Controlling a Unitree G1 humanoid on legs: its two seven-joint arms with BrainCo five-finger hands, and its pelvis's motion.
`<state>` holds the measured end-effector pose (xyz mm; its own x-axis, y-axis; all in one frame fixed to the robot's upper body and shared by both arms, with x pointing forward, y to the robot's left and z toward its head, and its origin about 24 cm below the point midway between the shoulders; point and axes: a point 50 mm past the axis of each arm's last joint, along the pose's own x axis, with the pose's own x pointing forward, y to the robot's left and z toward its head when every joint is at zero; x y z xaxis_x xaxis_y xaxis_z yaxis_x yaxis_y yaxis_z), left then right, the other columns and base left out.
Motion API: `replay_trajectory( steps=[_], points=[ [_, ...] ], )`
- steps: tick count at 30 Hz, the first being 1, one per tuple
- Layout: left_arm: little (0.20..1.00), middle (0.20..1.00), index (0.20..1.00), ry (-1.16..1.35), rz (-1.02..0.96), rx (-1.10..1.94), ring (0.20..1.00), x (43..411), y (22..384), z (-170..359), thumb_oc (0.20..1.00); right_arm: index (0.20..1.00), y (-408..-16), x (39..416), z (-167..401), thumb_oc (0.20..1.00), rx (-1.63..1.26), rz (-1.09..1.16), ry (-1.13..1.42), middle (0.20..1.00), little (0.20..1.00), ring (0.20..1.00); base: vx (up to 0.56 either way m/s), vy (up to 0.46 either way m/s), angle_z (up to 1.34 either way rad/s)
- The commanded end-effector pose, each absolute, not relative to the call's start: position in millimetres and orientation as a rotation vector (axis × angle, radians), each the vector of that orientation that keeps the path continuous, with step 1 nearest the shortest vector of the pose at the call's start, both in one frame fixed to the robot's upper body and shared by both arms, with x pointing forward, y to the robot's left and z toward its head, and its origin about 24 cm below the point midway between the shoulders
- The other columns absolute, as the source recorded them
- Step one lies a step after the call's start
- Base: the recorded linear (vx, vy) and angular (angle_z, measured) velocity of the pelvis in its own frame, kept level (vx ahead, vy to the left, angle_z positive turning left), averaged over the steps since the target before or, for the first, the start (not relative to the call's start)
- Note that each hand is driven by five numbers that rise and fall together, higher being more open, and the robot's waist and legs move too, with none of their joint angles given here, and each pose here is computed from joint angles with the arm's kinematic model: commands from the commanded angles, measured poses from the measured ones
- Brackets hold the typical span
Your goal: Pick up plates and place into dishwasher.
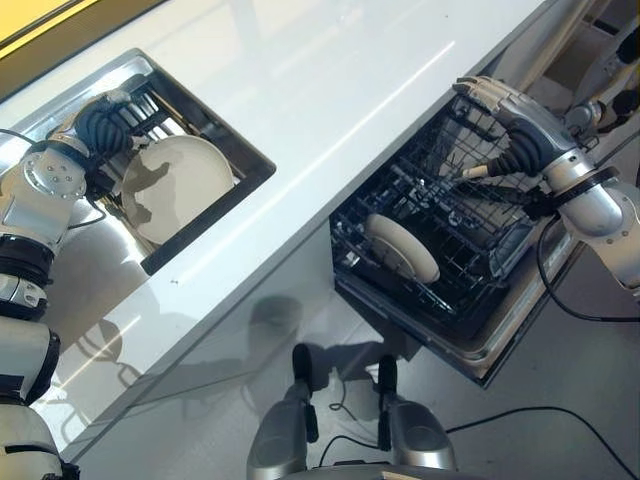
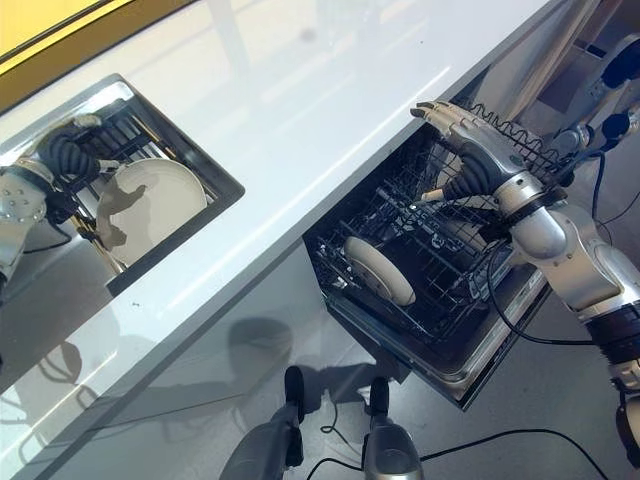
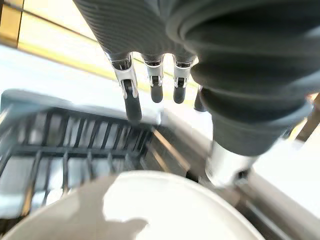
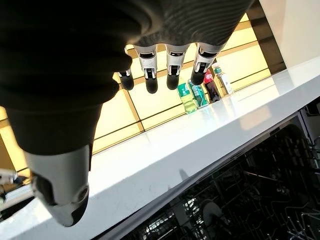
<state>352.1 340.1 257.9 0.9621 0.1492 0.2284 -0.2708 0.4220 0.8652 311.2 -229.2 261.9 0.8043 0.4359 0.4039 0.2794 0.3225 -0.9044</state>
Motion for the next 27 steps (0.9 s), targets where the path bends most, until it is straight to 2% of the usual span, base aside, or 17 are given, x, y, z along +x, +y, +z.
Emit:
replay_trajectory(
  steps=[1,27],
  points=[
    [1.000,1.000,1.000,-0.216,0.353,1.115,1.000,347.1,343.3,275.2,1.000,1.000,-220.3,300.0,289.8,1.000,-1.228,0.064,-0.838,1.000,1.000,1.000,0.00,0.000,0.00],
    [1.000,1.000,1.000,-0.083,0.342,1.121,1.000,351.2,346.6,267.9,1.000,1.000,-218.5,304.3,291.5,1.000,-1.250,0.080,-0.799,1.000,1.000,1.000,0.00,0.000,0.00]
  ],
)
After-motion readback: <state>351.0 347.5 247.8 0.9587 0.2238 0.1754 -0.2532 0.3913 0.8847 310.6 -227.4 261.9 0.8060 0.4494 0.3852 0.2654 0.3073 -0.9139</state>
